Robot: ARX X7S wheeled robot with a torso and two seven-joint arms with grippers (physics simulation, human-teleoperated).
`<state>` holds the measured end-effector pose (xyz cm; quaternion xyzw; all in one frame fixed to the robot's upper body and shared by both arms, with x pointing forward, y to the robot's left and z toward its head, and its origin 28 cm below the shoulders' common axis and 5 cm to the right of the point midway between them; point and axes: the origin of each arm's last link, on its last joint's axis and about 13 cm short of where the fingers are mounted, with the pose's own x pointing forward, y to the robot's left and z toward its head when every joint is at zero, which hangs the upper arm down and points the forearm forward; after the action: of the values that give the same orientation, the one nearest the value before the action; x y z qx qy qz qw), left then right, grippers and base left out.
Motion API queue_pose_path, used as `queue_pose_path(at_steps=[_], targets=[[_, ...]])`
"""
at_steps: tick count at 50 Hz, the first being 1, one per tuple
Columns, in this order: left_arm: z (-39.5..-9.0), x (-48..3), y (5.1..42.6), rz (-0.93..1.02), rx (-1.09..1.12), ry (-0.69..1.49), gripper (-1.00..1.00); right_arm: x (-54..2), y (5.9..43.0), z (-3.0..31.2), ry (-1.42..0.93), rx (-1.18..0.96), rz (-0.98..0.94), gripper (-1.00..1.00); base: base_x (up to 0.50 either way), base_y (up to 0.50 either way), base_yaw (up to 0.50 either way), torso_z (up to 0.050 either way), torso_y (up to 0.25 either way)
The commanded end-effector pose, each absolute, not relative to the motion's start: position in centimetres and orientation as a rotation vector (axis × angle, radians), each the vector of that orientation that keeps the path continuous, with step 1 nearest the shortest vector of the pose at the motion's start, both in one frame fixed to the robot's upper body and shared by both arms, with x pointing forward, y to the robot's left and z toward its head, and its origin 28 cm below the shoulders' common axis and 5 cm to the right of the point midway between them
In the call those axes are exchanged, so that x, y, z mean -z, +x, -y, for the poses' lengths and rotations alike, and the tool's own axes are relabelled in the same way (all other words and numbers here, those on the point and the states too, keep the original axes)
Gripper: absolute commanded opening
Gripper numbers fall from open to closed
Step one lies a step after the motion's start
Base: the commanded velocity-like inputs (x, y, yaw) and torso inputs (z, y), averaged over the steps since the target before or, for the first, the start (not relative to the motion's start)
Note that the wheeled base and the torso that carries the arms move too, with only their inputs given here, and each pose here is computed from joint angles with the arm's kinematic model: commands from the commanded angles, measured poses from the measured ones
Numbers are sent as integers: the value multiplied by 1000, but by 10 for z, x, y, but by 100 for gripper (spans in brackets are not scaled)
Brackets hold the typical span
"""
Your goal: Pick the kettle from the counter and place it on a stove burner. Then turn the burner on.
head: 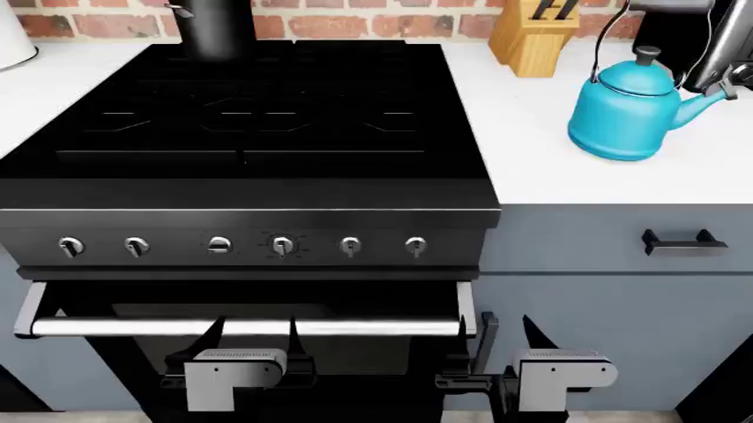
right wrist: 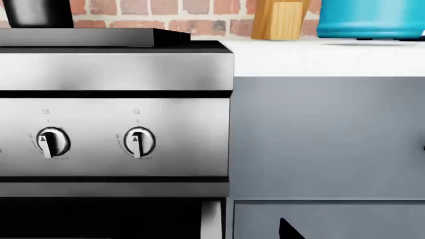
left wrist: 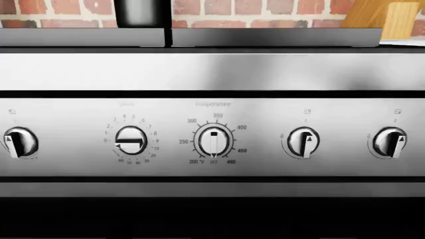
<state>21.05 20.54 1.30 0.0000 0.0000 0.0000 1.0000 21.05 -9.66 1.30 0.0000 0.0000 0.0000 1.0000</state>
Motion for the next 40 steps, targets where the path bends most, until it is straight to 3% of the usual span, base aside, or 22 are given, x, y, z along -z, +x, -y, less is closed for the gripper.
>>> queue_pose_path(at_steps=[1,13,21,32,40], targets=[[-205,-13,210,4,2,-2,100,-14,211,95,-11,15,-17,100,0,0,0,0,0],[-205,-16,207,40,20,-50,100,-20,207,97,42,-28,-11,100,0,0,0,0,0],[-214,-80,217,171,63,-78,100,-77,211,100,83,-45,119,100,0,0,0,50,0],[-228,-156,241,387,-27,69,100,-164,240,100,133,-46,319,100,0,0,0,50,0],[-227,-164,239,436,-1,117,100,-171,242,98,127,-78,346,100,0,-15,0,50,0]])
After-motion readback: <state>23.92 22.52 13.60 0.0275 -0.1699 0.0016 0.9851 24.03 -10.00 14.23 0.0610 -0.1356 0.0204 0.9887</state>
